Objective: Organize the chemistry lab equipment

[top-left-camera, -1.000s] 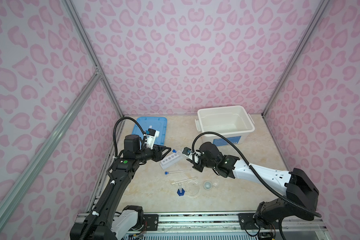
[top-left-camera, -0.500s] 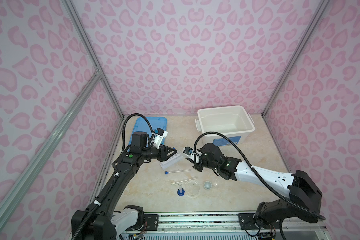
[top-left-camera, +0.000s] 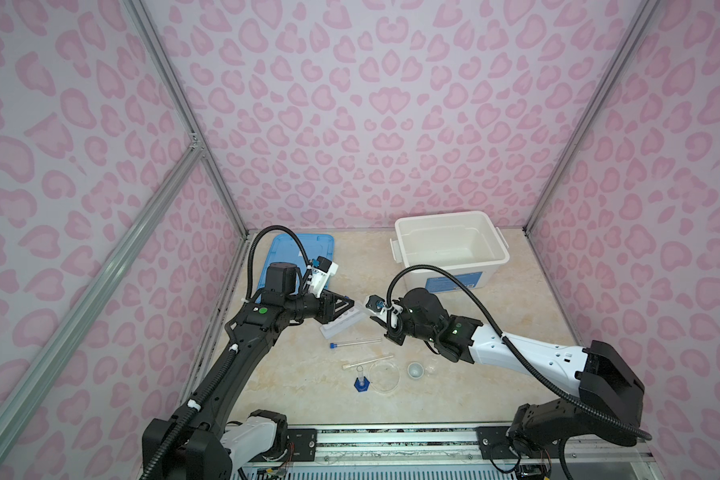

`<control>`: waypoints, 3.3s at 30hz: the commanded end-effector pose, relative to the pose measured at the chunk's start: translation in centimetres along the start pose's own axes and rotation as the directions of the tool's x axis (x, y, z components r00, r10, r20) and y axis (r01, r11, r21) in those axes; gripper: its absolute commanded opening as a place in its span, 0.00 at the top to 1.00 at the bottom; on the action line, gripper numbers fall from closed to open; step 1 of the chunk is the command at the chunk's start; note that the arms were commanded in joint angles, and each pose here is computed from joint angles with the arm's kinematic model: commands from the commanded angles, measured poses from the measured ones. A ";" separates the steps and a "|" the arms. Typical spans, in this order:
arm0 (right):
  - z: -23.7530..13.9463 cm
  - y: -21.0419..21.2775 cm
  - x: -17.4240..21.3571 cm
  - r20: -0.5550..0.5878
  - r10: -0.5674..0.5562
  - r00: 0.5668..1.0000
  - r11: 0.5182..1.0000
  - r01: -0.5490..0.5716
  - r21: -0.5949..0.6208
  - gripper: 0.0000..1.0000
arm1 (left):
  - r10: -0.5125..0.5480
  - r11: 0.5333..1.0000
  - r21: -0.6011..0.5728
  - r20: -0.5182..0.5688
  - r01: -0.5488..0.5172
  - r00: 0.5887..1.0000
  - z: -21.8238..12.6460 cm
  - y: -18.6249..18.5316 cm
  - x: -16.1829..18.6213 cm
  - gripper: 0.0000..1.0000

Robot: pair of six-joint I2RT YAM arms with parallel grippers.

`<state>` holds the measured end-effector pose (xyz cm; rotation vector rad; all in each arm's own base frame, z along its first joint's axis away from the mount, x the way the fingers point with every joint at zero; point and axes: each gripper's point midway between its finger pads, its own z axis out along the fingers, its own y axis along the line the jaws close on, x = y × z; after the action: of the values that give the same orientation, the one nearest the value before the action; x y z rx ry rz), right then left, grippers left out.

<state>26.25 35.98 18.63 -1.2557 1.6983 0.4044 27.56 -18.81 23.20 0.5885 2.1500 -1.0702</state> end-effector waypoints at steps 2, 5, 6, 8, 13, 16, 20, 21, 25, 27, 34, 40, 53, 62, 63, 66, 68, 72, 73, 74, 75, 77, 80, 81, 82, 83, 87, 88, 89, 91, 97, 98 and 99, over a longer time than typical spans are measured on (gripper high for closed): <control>0.1 -0.2 -0.6 0.029 0.012 1.000 1.000 -0.013 0.016 0.84 | 0.032 0.999 0.000 0.015 -0.032 0.999 -0.3 -0.4 -0.6 0.71; 0.1 -0.1 -0.6 0.034 0.014 0.999 1.000 -0.015 0.015 0.83 | 0.036 0.999 -0.007 0.022 -0.036 0.999 -0.5 -0.4 -0.8 0.73; 0.1 -0.1 -0.6 0.034 0.013 0.999 1.000 -0.013 0.013 0.84 | 0.036 0.999 -0.013 0.023 -0.036 0.999 -0.5 -0.3 -0.9 0.73; 0.2 0.1 -0.7 0.030 0.008 1.000 1.000 -0.008 0.011 0.83 | 0.041 0.999 -0.013 0.026 -0.041 0.999 -0.5 -0.4 -0.9 0.73; 0.2 0.2 -0.7 0.036 0.008 0.999 1.000 -0.008 0.013 0.83 | 0.050 0.999 -0.001 0.036 -0.050 0.998 -0.7 -0.9 -1.2 0.73; 0.3 0.2 -0.9 0.042 0.006 0.999 1.000 -0.007 0.014 0.83 | 0.053 0.998 0.013 0.039 -0.054 0.998 -0.7 -1.2 -1.3 0.74; 0.3 0.1 -1.2 0.051 0.007 0.999 1.000 -0.009 0.021 0.83 | 0.052 0.998 0.021 0.036 -0.053 0.998 -0.7 -1.3 -1.2 0.77; 0.4 0.0 -1.2 0.053 0.008 0.999 1.000 -0.010 0.023 0.83 | 0.054 0.998 0.021 0.037 -0.054 0.998 -0.7 -1.3 -1.3 0.77; 0.4 -0.1 -1.3 0.058 0.009 0.998 0.999 -0.011 0.033 0.83 | 0.056 0.998 0.026 0.036 -0.057 0.998 -0.8 -1.5 -1.3 0.79; 0.4 -0.2 -1.4 0.064 0.007 0.998 0.999 -0.010 0.038 0.83 | 0.056 0.998 0.028 0.037 -0.057 0.998 -0.8 -1.5 -1.4 0.79; 0.6 -0.4 -1.4 0.068 0.005 0.998 0.999 -0.008 0.048 0.78 | 0.055 0.998 0.033 0.030 -0.056 0.998 -0.8 -1.6 -1.5 0.79; 0.5 -0.6 -1.4 0.076 0.019 0.997 0.998 -0.024 0.065 0.68 | 0.065 0.998 -0.003 0.017 -0.065 0.998 -0.8 -1.1 -1.3 0.81; -2.8 -3.1 0.6 0.076 0.112 0.991 0.984 -0.121 0.131 0.59 | 0.126 0.947 -0.287 -0.080 -0.144 0.989 -3.0 2.4 -2.9 0.79; -4.1 -4.0 2.5 0.090 0.196 0.977 0.968 -0.207 0.141 0.60 | 0.142 0.893 -0.405 -0.167 -0.199 0.976 -3.1 4.8 -4.4 0.79; -4.1 -4.0 2.6 0.092 0.199 0.976 0.967 -0.211 0.143 0.60 | 0.141 0.888 -0.412 -0.179 -0.204 0.974 -2.9 5.1 -4.4 0.79; -4.1 -4.2 3.0 0.092 0.208 0.974 0.964 -0.220 0.148 0.61 | 0.137 0.874 -0.435 -0.209 -0.218 0.968 -2.2 5.9 -4.4 0.79; -4.1 -4.2 3.3 0.095 0.212 0.973 0.964 -0.224 0.145 0.61 | 0.141 0.863 -0.449 -0.230 -0.234 0.963 -1.6 6.3 -4.5 0.79; -4.2 -4.2 3.5 0.096 0.216 0.972 0.963 -0.229 0.141 0.61 | 0.121 0.849 -0.472 -0.266 -0.239 0.956 -0.4 7.5 -4.1 0.78; -4.2 -4.2 3.6 0.096 0.218 0.971 0.963 -0.231 0.141 0.61 | 0.138 0.844 -0.477 -0.252 -0.247 0.958 -0.3 7.3 -5.2 0.78; -4.2 -4.3 3.7 0.097 0.220 0.971 0.962 -0.233 0.143 0.61 | 0.141 0.843 -0.477 -0.252 -0.249 0.958 -0.1 7.3 -5.3 0.77; -4.2 -4.3 3.8 0.098 0.224 0.970 0.961 -0.236 0.143 0.61 | 0.142 0.842 -0.479 -0.247 -0.249 0.958 0.1 7.5 -5.5 0.77; -4.2 -4.3 3.9 0.100 0.230 0.968 0.960 -0.243 0.143 0.61 | 0.153 0.843 -0.475 -0.241 -0.253 0.959 0.5 7.4 -5.9 0.77; -4.0 -4.3 4.3 0.095 0.237 0.967 0.958 -0.249 0.143 0.61 | 0.159 0.838 -0.478 -0.249 -0.264 0.955 1.1 7.6 -6.1 0.77; -3.9 -4.3 4.4 0.094 0.239 0.966 0.957 -0.251 0.143 0.61 | 0.160 0.838 -0.476 -0.251 -0.266 0.955 1.3 7.6 -6.1 0.77; -3.9 -4.3 4.5 0.093 0.241 0.966 0.957 -0.253 0.144 0.61 | 0.163 0.840 -0.472 -0.251 -0.267 0.954 1.5 7.6 -6.2 0.77; -3.8 -4.4 4.5 0.093 0.243 0.966 0.956 -0.255 0.145 0.61 | 0.165 0.843 -0.466 -0.248 -0.267 0.955 1.7 7.4 -6.3 0.77; -3.8 -4.5 4.5 0.097 0.248 0.964 0.954 -0.261 0.146 0.62 | 0.172 0.851 -0.453 -0.239 -0.266 0.956 2.1 7.1 -6.6 0.77; -3.8 -4.5 4.6 0.095 0.249 0.964 0.954 -0.261 0.147 0.62 | 0.172 0.851 -0.453 -0.239 -0.266 0.956 2.1 7.1 -6.6 0.77; -3.8 -4.6 4.6 0.096 0.249 0.964 0.954 -0.262 0.148 0.62 | 0.173 0.852 -0.452 -0.238 -0.266 0.956 2.1 7.1 -6.5 0.77; -3.9 -4.6 4.8 0.093 0.253 0.963 0.953 -0.265 0.150 0.63 | 0.169 0.851 -0.455 -0.238 -0.264 0.956 2.1 7.2 -6.2 0.77; -3.9 -4.8 5.1 0.091 0.257 0.962 0.951 -0.269 0.155 0.64 | 0.177 0.862 -0.433 -0.234 -0.265 0.956 2.8 6.6 -6.3 0.78; -3.9 -4.8 5.0 0.093 0.258 0.962 0.950 -0.270 0.157 0.64 | 0.181 0.862 -0.429 -0.236 -0.270 0.955 3.0 6.5 -6.3 0.78; -4.0 -4.9 5.1 0.094 0.259 0.961 0.949 -0.272 0.159 0.64 | 0.181 0.861 -0.428 -0.242 -0.273 0.953 3.1 6.5 -6.2 0.79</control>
<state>28.33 28.20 17.41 -0.8988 1.8164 0.4359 36.76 -17.64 22.63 0.7109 2.3392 -0.3402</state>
